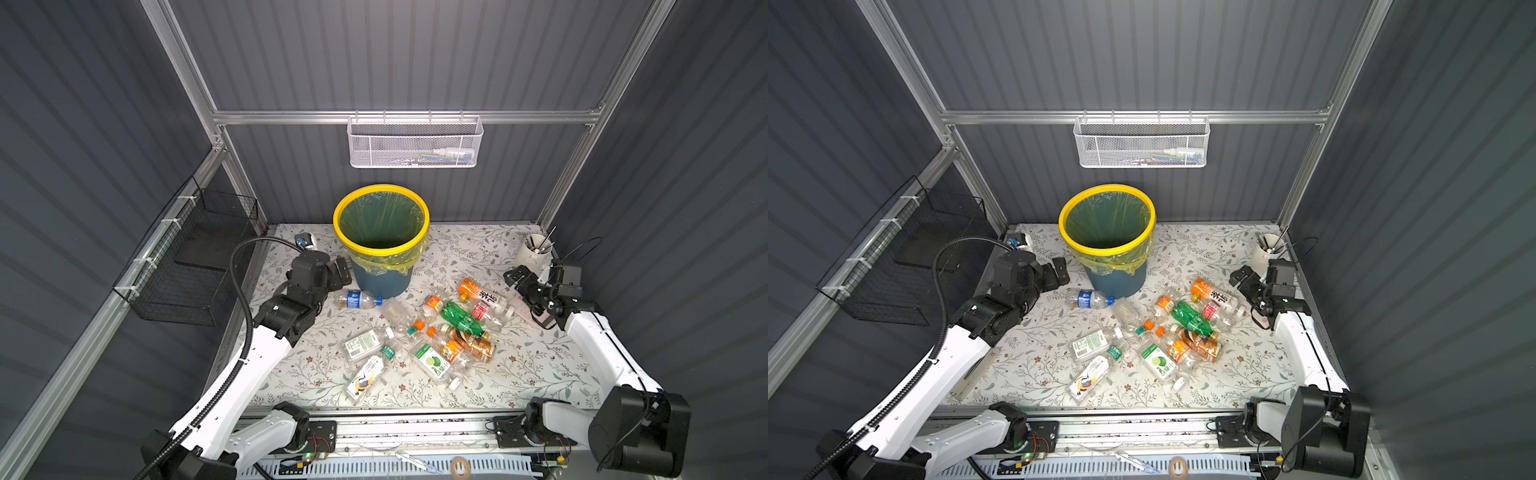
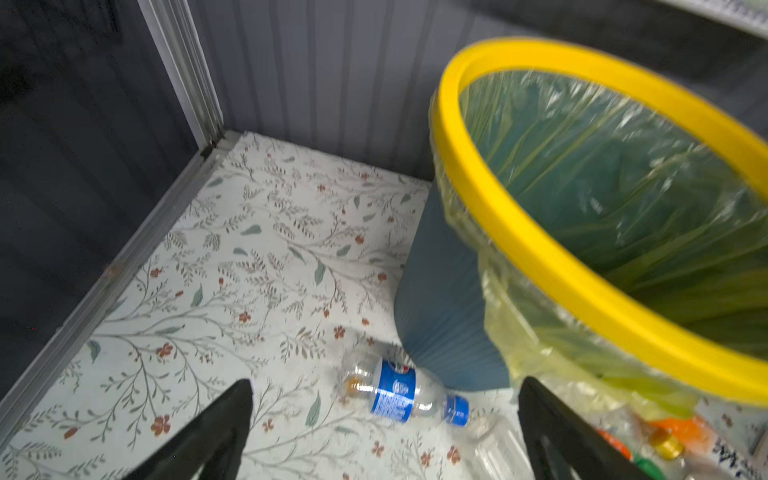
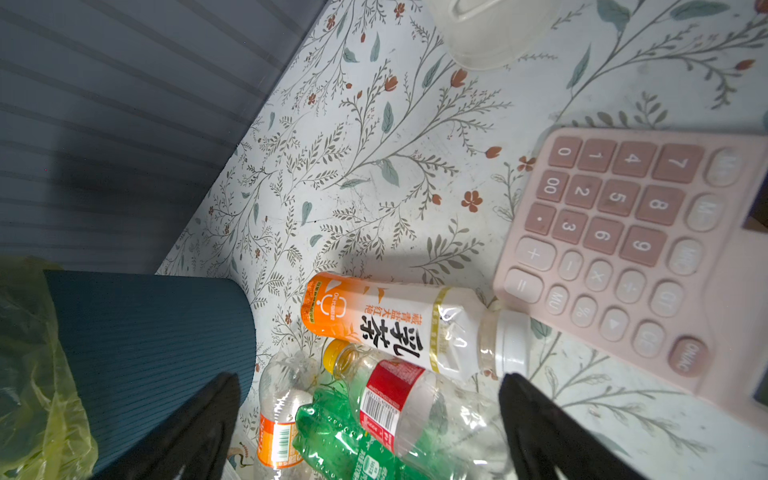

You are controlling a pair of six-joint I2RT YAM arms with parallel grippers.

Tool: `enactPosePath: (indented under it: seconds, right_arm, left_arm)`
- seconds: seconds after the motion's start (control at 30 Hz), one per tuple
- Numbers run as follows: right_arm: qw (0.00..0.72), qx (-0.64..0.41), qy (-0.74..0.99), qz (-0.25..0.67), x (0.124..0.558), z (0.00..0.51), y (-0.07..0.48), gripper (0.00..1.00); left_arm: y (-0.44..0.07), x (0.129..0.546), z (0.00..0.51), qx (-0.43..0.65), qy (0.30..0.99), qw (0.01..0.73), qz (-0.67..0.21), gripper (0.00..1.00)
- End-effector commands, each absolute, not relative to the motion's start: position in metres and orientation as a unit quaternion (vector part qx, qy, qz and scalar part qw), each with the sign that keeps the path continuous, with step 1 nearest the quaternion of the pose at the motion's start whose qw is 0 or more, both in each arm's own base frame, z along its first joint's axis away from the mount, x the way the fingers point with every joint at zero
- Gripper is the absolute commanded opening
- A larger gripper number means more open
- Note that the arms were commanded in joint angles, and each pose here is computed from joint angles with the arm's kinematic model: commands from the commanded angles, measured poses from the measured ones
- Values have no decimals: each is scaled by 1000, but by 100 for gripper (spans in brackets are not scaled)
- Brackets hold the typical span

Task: Throw the plastic bottles in the bin
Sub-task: 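Lower the left gripper and grasp the clear green-labelled tea bottle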

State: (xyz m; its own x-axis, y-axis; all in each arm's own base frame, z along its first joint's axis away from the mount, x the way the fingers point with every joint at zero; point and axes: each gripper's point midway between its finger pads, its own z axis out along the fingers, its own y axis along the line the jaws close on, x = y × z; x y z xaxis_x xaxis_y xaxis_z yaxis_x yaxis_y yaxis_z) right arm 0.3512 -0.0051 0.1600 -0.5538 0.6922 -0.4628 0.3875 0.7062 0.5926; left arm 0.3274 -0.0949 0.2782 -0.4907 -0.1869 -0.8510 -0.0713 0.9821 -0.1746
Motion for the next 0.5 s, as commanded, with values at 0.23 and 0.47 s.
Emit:
enactPosePath:
  seconds: [0.23,0.47]
  right_arm:
    - [345,334,848,223,351,153,-4,99]
    - [346,333,849,221,349,154,-3,99]
  left_arm:
    - [-124,262,202,9,917,392,-75,99]
    - [-166,215,168,104,929,353,-46,99]
